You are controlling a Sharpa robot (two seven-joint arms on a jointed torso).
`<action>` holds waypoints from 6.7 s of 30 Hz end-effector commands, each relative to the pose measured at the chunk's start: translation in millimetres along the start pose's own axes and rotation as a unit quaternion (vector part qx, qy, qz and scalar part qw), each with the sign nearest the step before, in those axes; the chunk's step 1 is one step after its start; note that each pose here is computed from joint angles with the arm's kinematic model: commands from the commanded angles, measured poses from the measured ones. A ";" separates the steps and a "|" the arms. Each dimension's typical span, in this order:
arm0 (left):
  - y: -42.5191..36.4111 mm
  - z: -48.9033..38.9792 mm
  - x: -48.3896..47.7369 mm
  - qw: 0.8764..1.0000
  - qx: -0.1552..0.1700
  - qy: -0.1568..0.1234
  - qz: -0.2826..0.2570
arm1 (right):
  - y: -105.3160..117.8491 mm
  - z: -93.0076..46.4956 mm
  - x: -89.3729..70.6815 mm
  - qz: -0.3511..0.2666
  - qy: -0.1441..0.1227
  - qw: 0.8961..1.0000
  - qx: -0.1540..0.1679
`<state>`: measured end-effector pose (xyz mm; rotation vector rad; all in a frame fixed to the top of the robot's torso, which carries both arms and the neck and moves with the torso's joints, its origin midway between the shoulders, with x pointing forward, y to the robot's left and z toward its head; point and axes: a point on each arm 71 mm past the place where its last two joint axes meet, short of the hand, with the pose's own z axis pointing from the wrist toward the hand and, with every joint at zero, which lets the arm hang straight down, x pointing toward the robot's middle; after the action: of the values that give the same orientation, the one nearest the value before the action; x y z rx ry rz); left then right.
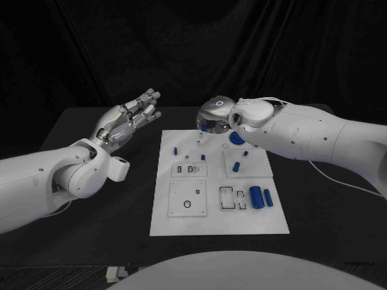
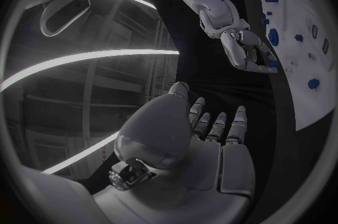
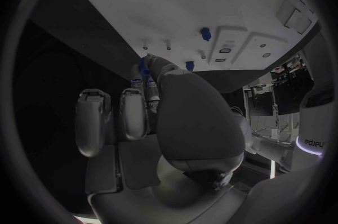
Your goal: Assemble the parts on the task board
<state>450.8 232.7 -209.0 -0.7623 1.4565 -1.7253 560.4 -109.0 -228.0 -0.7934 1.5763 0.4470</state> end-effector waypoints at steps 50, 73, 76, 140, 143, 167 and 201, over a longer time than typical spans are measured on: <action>-2.1 2.6 7.0 0.999 0.022 0.019 -0.016 | 3.6 23.7 23.5 0.022 0.064 0.997 0.032; -1.4 2.0 6.2 0.999 0.020 0.020 -0.016 | 7.7 26.1 24.7 0.024 0.069 0.997 0.033; -1.3 1.9 6.0 0.999 0.019 0.020 -0.016 | 6.0 25.0 24.5 0.023 0.065 0.997 0.037; 8.0 -8.1 -0.1 1.000 0.005 0.010 -0.017 | -80.9 -101.2 60.8 0.090 0.042 0.979 0.180; 8.4 -8.4 0.1 1.000 0.005 0.010 -0.017 | -79.9 -101.0 63.6 0.091 0.051 0.978 0.180; 12.3 -10.9 -1.5 1.000 0.001 0.005 -0.016 | -72.7 -93.4 70.5 0.094 0.067 0.978 0.171; 16.8 -14.4 -2.4 1.000 -0.007 0.006 -0.020 | -66.0 -90.9 72.2 0.096 0.052 0.983 0.149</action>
<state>443.8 241.6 -229.6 -0.8069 1.4952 -1.7265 545.3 -233.5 -269.6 -0.4316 1.7905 0.2918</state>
